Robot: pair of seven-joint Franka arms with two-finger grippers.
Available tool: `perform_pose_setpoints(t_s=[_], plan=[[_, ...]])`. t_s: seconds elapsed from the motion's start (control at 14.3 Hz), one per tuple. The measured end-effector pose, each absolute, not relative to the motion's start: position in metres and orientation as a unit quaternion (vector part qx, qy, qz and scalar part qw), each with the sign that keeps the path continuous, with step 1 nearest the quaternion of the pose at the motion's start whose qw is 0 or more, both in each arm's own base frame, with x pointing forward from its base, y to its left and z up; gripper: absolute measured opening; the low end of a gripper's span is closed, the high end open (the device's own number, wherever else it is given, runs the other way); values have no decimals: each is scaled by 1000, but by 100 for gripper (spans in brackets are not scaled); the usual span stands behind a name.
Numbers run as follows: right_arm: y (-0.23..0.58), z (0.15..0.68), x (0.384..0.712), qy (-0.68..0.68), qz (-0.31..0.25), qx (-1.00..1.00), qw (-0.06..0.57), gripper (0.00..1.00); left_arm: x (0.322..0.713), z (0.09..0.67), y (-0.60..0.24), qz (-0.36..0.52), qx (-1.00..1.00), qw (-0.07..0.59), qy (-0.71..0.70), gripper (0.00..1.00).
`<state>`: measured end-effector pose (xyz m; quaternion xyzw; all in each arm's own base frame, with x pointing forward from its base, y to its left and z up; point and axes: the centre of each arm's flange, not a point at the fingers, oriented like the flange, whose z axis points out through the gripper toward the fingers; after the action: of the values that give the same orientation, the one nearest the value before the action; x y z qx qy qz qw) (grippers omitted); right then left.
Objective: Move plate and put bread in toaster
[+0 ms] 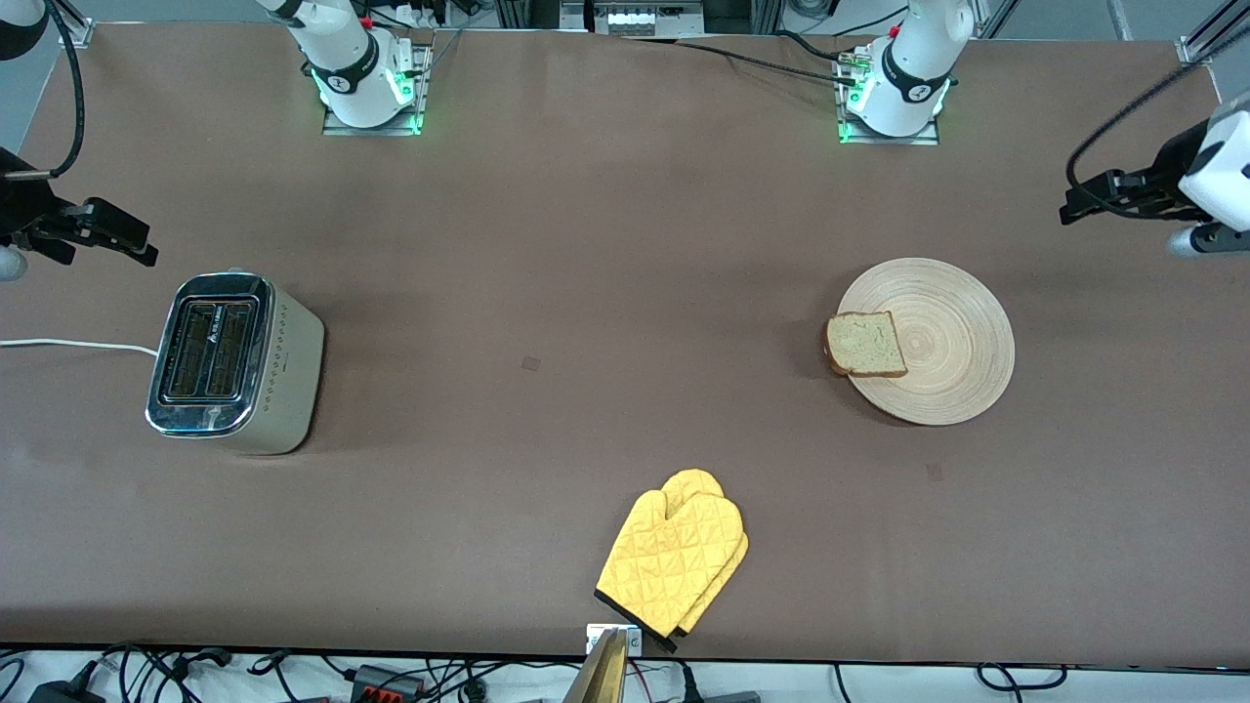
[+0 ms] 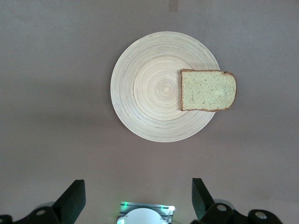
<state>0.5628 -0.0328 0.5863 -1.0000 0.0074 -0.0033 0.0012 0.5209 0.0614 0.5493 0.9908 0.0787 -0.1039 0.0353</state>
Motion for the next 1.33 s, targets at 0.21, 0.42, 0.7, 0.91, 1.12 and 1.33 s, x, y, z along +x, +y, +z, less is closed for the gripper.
perform_pose_setpoints(t_s=[0.21, 0.42, 0.7, 0.91, 1.12, 1.33], plan=[[-33, 586, 563, 8, -3, -1000, 1, 100, 544, 485, 138, -133, 980, 113, 92, 100], [-33, 585, 563, 8, -2, -1000, 1, 100, 576, 394, 190, -155, 973, 155, 71, 100], [-33, 584, 564, 8, -2, -1000, 1, 100, 587, 295, 226, -154, 964, 213, 50, 100], [-33, 584, 564, 8, -1, -1000, 1, 100, 585, 281, 231, -158, 961, 221, 45, 100], [-34, 583, 564, 8, 0, -1000, 1, 100, 593, 324, 221, -166, 962, 217, 29, 100], [-34, 581, 565, 8, 1, -1000, 1, 100, 589, 322, 226, -169, 960, 221, 23, 100]])
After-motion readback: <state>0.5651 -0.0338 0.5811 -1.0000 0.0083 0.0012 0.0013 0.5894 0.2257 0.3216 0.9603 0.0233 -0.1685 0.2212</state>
